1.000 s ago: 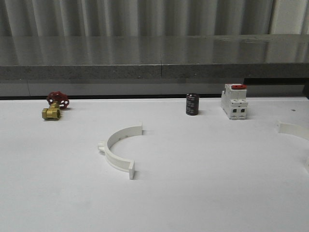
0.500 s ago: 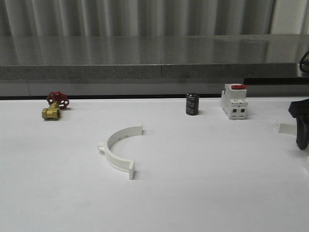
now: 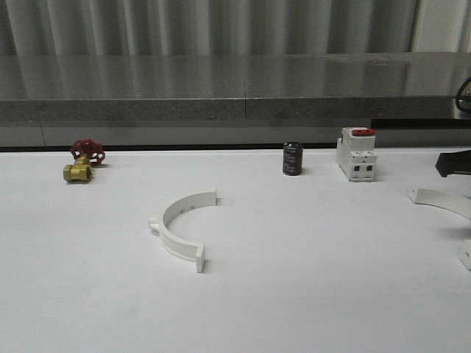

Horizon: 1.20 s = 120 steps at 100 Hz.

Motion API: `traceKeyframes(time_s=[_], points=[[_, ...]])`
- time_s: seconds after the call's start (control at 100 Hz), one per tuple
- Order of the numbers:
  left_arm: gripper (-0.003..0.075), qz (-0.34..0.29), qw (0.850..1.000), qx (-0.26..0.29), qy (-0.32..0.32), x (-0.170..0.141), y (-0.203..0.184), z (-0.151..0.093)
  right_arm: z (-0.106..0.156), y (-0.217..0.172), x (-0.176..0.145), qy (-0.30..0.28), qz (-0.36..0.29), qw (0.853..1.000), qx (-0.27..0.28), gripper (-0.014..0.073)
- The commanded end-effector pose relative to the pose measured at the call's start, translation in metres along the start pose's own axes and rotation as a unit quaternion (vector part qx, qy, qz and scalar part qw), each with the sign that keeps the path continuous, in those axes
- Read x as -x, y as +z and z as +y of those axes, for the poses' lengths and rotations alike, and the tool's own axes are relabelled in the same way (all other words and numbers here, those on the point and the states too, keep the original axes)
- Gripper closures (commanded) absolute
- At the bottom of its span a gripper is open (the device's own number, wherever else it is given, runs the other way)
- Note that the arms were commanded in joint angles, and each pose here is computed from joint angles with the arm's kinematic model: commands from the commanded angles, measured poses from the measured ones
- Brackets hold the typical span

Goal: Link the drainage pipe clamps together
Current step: 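Grasp the second clamp half's end tab with the right gripper and lift, then carry the held clamp half toward the first half and lower it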

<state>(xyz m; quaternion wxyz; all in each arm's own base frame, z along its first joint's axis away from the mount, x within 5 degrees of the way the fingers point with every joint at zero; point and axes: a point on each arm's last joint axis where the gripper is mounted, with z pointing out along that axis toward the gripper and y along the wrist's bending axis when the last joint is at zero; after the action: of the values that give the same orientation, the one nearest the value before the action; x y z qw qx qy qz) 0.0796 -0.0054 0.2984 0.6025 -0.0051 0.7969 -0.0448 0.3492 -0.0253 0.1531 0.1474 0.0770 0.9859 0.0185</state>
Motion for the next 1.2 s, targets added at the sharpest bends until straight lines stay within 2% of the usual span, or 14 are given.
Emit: traceKeyframes(time_s=[0.0, 0.36, 0.63, 0.8, 1.04, 1.19], points=[[0.074, -0.052, 0.999, -0.004, -0.001, 0.016, -0.004, -0.001, 0.0, -0.017, 0.008, 0.007, -0.029, 1.0, 0.006, 0.049], [0.074, -0.052, 0.999, -0.004, -0.001, 0.016, -0.004, -0.001, 0.002, -0.022, 0.014, 0.01, -0.04, 0.999, 0.01, 0.0498], [0.074, -0.052, 0.999, -0.004, -0.001, 0.016, -0.004, -0.001, 0.013, -0.057, 0.025, 0.026, -0.061, 0.997, 0.032, 0.0498], [0.074, -0.052, 0.999, -0.004, -0.001, 0.016, -0.004, -0.001, 0.034, -0.071, 0.021, 0.031, -0.066, 0.996, 0.047, 0.0498], [0.074, -0.052, 0.999, -0.004, -0.001, 0.016, -0.004, -0.001, 0.088, -0.072, 0.007, 0.01, -0.053, 0.996, 0.074, 0.0498], [0.074, -0.052, 0.999, -0.004, -0.001, 0.016, -0.004, -0.001, 0.118, -0.074, 0.0, 0.006, -0.067, 0.994, 0.083, 0.0498]])
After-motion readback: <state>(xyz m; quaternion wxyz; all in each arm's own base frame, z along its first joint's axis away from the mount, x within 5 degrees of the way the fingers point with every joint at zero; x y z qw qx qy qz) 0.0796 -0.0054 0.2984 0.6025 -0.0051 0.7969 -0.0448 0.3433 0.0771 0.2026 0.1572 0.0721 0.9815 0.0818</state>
